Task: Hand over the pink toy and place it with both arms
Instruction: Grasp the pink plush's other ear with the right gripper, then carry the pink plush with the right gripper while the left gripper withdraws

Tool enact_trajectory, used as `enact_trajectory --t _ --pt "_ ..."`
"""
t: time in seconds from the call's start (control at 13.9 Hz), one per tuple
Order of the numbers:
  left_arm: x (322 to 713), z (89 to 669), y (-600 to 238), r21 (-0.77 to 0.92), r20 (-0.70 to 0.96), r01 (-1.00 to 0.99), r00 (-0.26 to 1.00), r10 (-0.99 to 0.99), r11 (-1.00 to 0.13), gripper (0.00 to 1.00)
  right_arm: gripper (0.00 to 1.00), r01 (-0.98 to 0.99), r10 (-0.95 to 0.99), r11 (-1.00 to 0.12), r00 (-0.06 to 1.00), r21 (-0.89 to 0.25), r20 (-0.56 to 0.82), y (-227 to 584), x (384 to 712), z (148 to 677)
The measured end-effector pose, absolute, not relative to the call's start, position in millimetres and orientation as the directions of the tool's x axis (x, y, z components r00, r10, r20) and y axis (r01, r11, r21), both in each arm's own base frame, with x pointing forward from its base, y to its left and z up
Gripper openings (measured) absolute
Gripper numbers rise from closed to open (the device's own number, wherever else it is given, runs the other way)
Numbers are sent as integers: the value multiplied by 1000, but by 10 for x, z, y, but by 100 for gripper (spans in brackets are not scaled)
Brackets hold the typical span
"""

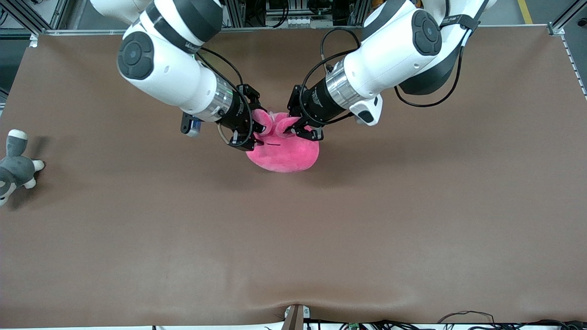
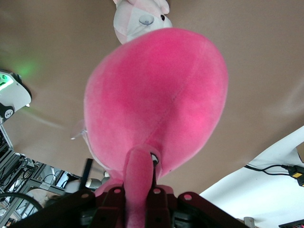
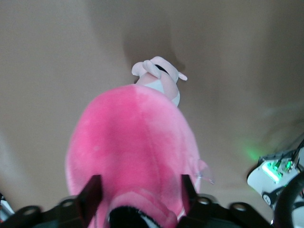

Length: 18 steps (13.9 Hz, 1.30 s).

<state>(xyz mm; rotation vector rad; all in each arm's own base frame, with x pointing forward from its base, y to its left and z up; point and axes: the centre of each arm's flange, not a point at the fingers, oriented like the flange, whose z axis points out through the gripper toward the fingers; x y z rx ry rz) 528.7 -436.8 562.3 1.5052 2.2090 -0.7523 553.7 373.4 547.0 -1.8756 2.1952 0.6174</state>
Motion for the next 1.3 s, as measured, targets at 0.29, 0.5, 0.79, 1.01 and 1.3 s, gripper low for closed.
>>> enact_trajectory --t 0.29,0.5,0.79,1.01,1.3 --pt "5297 5632 -4358 -222 -569 930 -367 736 292 11 28 -973 -886 134 -202 187 -417 3641 5612 5514" --pt "5301 5635 -4356 -222 -570 930 -367 735 293 11 18 -971 -879 152 -218 185 -425 3548 5678 5538" --pt "5328 5654 -4333 -208 -573 931 -364 734 299 24 11 -967 -869 174 -239 184 -433 3420 5761 5572" --pt "5361 5698 -4265 -132 -538 946 -319 780 295 56 11 -955 -855 234 -291 182 -430 3028 5975 5566" --pt "5320 5805 -3945 -21 -373 987 -156 914 159 96 11 -937 -829 312 -350 160 -435 2221 6317 5557"
